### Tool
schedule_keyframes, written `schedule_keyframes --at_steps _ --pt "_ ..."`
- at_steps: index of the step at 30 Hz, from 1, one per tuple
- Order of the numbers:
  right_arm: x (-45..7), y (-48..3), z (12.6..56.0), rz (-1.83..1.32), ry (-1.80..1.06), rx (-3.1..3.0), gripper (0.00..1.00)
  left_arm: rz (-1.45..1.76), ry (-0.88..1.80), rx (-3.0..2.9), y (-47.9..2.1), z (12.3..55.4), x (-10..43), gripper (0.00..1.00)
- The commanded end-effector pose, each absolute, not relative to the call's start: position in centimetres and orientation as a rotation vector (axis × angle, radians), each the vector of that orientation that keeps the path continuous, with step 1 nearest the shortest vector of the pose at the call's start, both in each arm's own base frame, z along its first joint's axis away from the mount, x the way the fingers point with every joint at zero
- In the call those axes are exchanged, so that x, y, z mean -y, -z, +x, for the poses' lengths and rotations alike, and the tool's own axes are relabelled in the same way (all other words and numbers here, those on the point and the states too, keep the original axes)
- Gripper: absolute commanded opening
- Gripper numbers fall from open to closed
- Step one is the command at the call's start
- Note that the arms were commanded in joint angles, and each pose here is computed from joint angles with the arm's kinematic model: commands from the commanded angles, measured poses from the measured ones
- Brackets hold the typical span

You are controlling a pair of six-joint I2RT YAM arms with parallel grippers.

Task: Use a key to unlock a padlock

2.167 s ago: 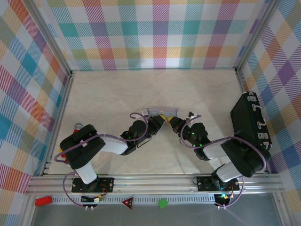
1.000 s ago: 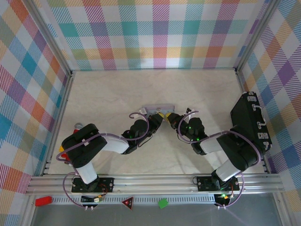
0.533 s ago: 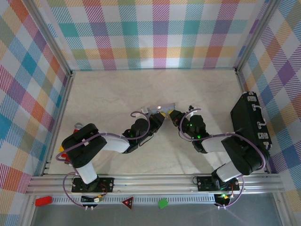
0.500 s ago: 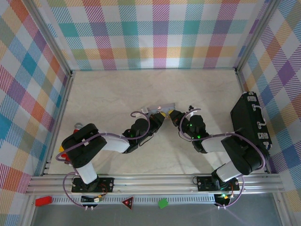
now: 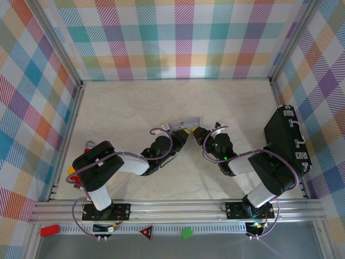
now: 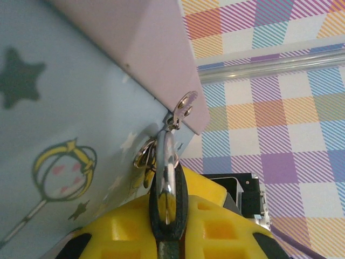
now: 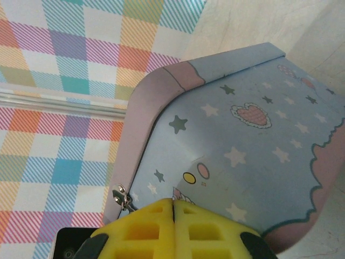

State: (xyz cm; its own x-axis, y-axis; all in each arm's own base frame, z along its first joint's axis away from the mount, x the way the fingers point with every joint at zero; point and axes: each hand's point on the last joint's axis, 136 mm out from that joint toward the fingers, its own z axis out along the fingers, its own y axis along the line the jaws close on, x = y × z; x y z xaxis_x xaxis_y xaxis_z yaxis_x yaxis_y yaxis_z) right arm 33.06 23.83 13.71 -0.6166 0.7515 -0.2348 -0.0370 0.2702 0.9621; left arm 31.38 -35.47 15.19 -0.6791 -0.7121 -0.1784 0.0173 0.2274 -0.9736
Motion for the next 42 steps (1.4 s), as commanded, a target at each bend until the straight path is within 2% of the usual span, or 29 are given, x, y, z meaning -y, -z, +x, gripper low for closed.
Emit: schedule_keyframes --at_steps 1,13,23,24,28,31,34,42 --pt "-30.4 -18.9 29.5 0.354 -1.676 -1.811 0.00 -0.113 2.063 -1.859 -23.7 21.3 43.9 0.00" --pt "-31.4 -19.2 28.4 0.355 -1.695 -1.817 0.00 -0.121 2.051 -1.871 -23.1 21.5 44.0 0.00" --pt "-28.6 -18.6 30.5 0.426 -1.669 -1.801 0.00 -0.116 2.043 -1.878 -23.0 21.3 43.8 0.00" --pt "-29.1 -19.0 30.4 0.403 -1.688 -1.806 0.02 -0.118 2.041 -1.881 -22.8 21.3 43.8 0.00" --pt "-28.7 -17.8 29.9 0.388 -1.626 -1.883 0.32 -0.155 1.982 -1.938 -21.2 22.0 43.1 0.00" --pt "-26.8 -15.6 29.1 0.353 -1.492 -2.011 0.50 -0.206 1.897 -1.992 -19.4 23.1 41.6 0.00" --pt "-23.9 -13.8 27.7 0.281 -1.303 -2.123 0.57 -0.220 1.775 -2.078 -17.3 23.7 40.0 0.00" --pt "-19.6 -13.9 24.8 -0.135 -0.850 -2.214 0.61 -0.231 1.515 -2.299 -12.0 24.4 37.0 0.00"
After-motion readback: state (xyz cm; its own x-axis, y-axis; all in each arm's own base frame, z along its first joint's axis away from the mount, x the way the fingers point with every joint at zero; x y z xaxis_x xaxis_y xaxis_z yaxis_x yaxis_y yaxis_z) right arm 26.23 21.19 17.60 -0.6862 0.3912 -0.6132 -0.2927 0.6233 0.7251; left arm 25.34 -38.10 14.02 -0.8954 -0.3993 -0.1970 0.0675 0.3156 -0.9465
